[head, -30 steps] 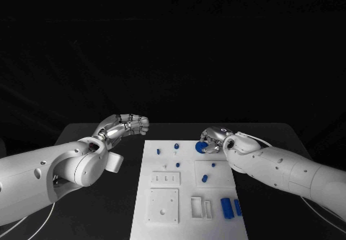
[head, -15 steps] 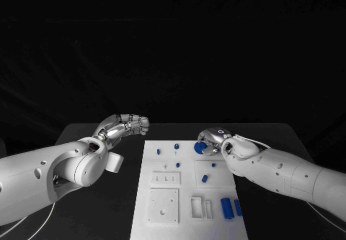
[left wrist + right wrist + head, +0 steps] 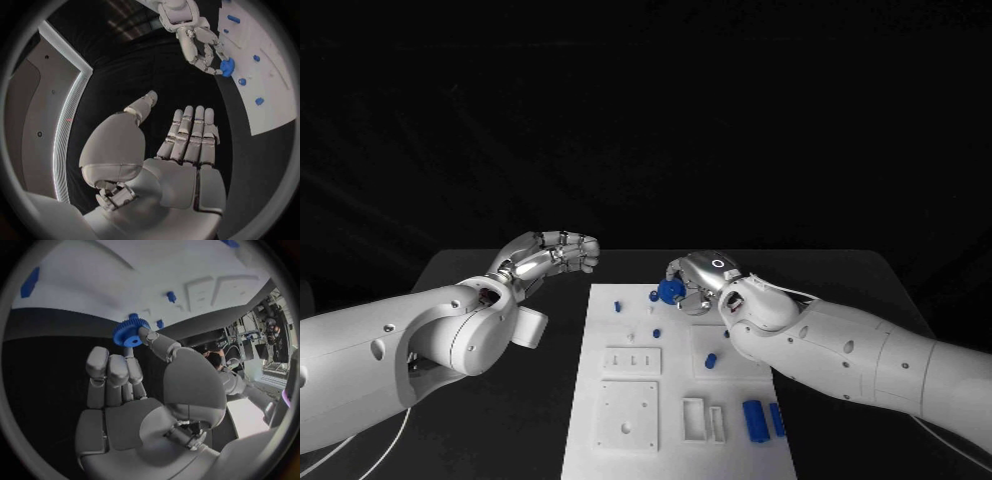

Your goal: Assemble the parts on the task board

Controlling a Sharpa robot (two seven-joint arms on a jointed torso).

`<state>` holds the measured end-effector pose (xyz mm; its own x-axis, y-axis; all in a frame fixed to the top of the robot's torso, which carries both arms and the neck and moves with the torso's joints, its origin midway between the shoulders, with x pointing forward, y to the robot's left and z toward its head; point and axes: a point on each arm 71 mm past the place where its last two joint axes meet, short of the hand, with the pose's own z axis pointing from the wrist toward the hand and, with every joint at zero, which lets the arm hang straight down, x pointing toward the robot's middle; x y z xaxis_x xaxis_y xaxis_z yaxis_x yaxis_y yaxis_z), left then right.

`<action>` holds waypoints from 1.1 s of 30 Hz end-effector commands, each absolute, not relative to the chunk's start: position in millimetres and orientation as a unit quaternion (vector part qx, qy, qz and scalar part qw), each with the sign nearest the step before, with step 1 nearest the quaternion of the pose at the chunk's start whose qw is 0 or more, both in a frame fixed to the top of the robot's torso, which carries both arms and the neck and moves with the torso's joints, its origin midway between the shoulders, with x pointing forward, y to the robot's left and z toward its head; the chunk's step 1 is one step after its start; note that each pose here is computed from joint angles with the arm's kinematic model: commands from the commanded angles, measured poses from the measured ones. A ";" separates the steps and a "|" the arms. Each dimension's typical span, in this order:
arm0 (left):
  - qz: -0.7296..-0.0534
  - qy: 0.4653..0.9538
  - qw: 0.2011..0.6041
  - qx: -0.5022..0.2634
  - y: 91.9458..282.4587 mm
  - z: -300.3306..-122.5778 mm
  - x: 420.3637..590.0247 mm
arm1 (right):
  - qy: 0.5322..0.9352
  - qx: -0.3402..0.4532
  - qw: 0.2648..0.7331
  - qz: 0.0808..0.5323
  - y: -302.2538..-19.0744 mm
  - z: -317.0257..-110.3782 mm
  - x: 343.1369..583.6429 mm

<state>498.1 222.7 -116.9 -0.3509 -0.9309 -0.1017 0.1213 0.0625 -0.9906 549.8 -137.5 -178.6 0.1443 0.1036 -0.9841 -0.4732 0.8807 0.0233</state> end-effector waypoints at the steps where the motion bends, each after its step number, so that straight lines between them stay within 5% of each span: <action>1: -0.593 0.574 0.447 -0.345 220.5 -115.2 497.9 | 0.607 -0.164 0.752 0.195 -122.1 -176.4 545.5; 13: -0.596 0.576 0.443 -0.341 214.2 -115.4 498.7 | 0.622 -0.193 0.735 0.190 -89.8 -196.6 544.0; 33: -0.596 0.577 0.443 -0.340 214.3 -115.5 498.9 | 0.645 -0.200 0.721 0.155 -91.6 -209.6 550.6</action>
